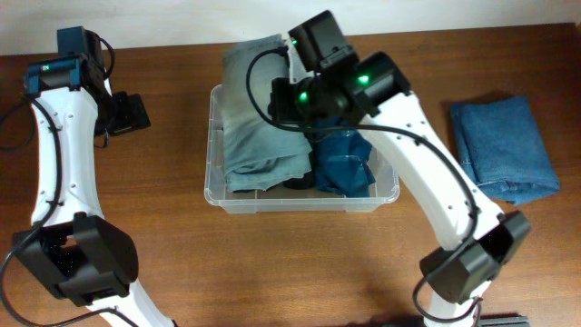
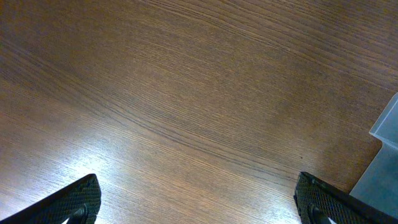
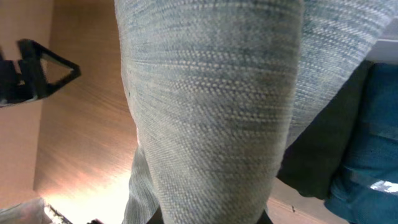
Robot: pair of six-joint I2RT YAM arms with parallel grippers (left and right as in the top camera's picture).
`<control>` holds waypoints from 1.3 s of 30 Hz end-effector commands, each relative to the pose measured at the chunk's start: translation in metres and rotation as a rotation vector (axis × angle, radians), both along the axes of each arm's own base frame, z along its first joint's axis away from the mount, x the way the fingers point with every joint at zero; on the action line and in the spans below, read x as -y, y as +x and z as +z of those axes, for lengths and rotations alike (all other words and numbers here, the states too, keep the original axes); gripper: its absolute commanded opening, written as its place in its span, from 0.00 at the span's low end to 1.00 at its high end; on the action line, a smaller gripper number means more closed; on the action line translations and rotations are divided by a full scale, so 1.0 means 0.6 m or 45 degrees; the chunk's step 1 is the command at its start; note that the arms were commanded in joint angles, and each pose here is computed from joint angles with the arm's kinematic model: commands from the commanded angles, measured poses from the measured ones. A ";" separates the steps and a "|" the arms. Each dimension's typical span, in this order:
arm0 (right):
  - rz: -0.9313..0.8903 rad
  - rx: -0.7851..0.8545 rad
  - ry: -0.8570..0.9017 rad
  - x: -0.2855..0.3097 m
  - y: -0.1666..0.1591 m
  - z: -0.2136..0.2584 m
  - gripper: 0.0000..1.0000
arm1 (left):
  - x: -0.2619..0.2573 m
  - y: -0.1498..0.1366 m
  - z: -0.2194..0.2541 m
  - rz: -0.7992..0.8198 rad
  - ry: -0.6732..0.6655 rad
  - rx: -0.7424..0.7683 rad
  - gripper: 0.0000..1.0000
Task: Pack container
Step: 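Lift the light-blue jeans and carry them over the container's left side, then lower the jeans into the container's left side with the right gripper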
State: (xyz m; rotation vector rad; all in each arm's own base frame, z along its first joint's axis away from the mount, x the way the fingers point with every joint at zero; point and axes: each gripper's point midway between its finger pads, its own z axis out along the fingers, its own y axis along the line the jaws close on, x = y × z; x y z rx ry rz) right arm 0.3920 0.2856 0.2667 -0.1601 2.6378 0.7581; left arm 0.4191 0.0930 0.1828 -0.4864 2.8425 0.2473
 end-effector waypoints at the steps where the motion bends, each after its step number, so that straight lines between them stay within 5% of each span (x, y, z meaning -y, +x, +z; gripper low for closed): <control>1: -0.018 -0.004 0.026 -0.015 0.007 -0.001 0.04 | -0.005 -0.001 0.024 0.005 0.017 0.045 0.99; 39: -0.075 -0.277 -0.082 -0.051 0.006 -0.167 0.04 | -0.004 0.000 0.024 0.003 0.017 0.045 0.99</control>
